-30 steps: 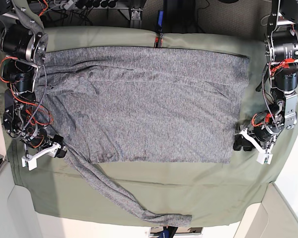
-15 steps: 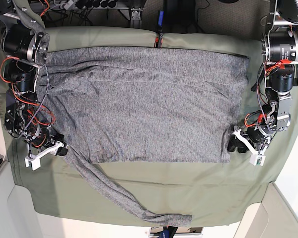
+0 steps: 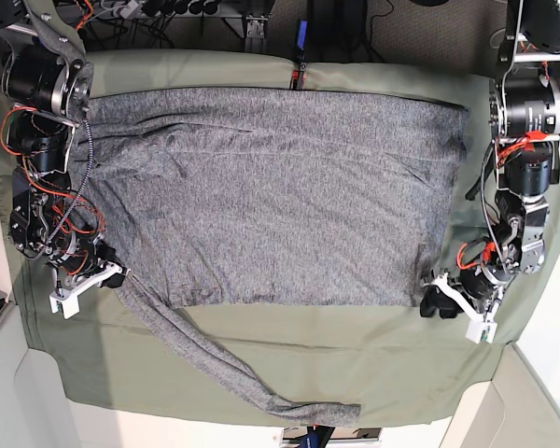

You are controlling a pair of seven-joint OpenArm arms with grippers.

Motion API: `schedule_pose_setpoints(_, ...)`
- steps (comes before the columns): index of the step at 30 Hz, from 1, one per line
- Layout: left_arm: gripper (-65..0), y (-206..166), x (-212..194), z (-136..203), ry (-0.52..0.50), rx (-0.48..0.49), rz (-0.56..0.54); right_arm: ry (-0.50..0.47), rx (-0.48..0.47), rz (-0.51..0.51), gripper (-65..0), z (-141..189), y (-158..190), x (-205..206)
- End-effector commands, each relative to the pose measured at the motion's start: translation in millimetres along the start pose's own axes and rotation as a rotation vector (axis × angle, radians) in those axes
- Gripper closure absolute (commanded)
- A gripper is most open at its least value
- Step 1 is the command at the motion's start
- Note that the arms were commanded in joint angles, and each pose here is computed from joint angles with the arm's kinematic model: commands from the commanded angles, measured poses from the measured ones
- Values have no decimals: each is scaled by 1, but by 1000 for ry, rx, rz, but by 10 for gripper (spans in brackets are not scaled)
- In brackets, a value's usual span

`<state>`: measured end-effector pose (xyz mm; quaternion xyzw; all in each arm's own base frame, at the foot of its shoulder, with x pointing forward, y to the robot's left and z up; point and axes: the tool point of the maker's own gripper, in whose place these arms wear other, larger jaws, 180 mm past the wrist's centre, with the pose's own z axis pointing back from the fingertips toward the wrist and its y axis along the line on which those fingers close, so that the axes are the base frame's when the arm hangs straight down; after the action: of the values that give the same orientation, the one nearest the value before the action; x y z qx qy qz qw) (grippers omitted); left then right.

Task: Fold the T-shirt properly
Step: 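Grasp the shirt's folded edge with both grippers, then fold the grasped edge back toward the arms with both grippers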

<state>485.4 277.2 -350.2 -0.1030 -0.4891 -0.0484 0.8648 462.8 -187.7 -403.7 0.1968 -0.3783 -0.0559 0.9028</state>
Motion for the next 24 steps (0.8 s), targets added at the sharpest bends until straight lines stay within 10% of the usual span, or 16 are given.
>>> schedule_pose_setpoints(1,-314,5,28,4,-54,-3,-5,-63,15,17,-9,5,4,28)
schedule_pose_setpoints(16,-311,-17,-25,-11,56,16,5,-69,21,9,-9,5,5,29)
schedule_pose_setpoints(21,0,-21,-28,-14,69,16,-25,-67,22,16,0,5,5,29)
schedule_pose_setpoints(24,0,-13,-24,-10,61,28,-35,-70,43,32,0,6,9,30)
